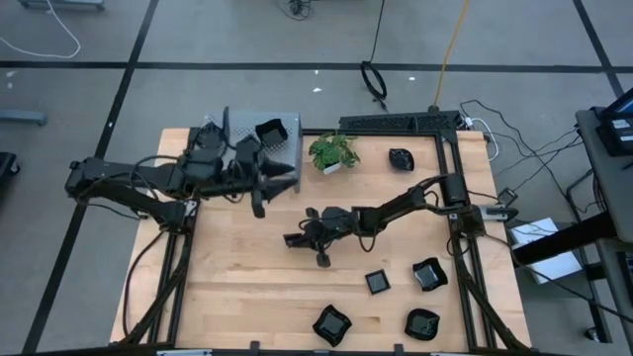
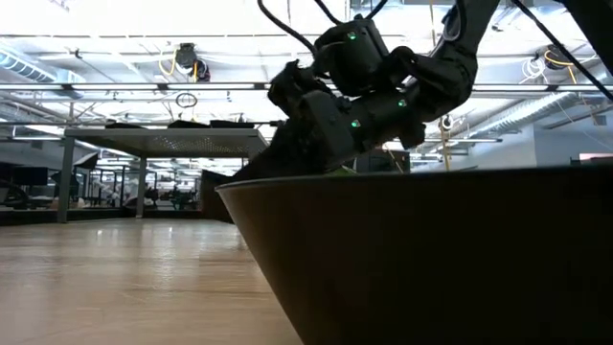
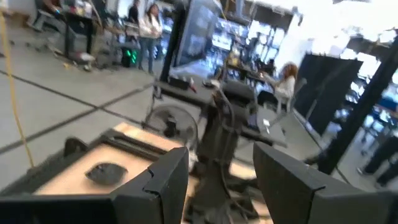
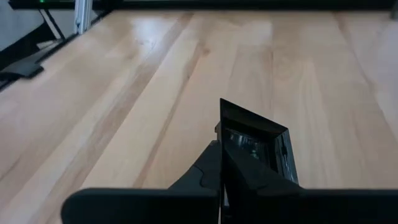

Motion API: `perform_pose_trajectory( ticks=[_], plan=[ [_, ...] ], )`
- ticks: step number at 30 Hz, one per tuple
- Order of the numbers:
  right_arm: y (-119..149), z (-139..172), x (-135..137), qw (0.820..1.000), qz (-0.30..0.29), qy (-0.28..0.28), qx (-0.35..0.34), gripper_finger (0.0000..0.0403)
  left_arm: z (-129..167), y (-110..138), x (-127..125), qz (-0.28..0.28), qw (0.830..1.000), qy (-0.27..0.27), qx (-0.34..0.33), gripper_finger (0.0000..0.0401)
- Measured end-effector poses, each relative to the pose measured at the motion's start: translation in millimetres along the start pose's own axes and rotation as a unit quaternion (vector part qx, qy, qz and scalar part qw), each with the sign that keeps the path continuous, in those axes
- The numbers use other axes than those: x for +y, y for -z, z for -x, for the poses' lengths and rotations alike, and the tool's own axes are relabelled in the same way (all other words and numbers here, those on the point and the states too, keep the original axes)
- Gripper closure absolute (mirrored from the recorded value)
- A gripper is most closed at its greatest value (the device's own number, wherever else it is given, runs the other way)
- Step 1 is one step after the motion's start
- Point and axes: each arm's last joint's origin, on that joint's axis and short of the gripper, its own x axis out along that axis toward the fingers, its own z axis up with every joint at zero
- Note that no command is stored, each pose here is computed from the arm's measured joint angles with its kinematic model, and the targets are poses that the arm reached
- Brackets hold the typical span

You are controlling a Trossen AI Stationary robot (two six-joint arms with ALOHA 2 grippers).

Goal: Pick & Place Mini shaped plates
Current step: Stack the black square plate on top of the other black square plates on the shelf

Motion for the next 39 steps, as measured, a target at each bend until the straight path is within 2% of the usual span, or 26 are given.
perform_pose_trajectory(
  ticks=[7,16,20,25,28,30,34,37,39],
  plan=[
    [1,2,-7,1.0,-0.003,0.009,0.005,0.0389,-1,16,-11,-0.015,0.998,0.016,0.054,0.0217],
    [2,8,-23,0.999,-0.018,0.027,0.027,0.0289,-1,33,-11,-0.031,0.991,0.003,0.128,0.0217],
    [-23,26,-20,0.999,-0.019,0.029,0.033,0.0265,2,42,-10,-0.026,0.983,0.002,0.179,0.0217],
    [-62,68,-9,0.997,0.02,0.037,0.064,0.0265,12,60,-7,-0.041,0.96,-0.014,0.277,0.0217],
    [-89,100,-4,0.992,0.063,0.093,0.058,0.0271,18,69,-5,-0.051,0.943,-0.033,0.326,0.0217],
    [-106,124,-1,0.984,0.09,0.144,0.05,0.0274,18,75,-2,-0.039,0.936,-0.069,0.344,0.0217],
    [-133,173,6,0.96,0.102,0.26,0.033,0.0274,16,88,5,0.04,0.915,-0.166,0.366,0.0217],
    [-149,214,13,0.94,0.081,0.332,0.002,0.0273,12,105,10,0.101,0.882,-0.237,0.395,0.0217],
    [-156,241,19,0.934,0.063,0.35,-0.02,0.0274,7,116,11,0.153,0.859,-0.283,0.399,0.0217]
  ],
)
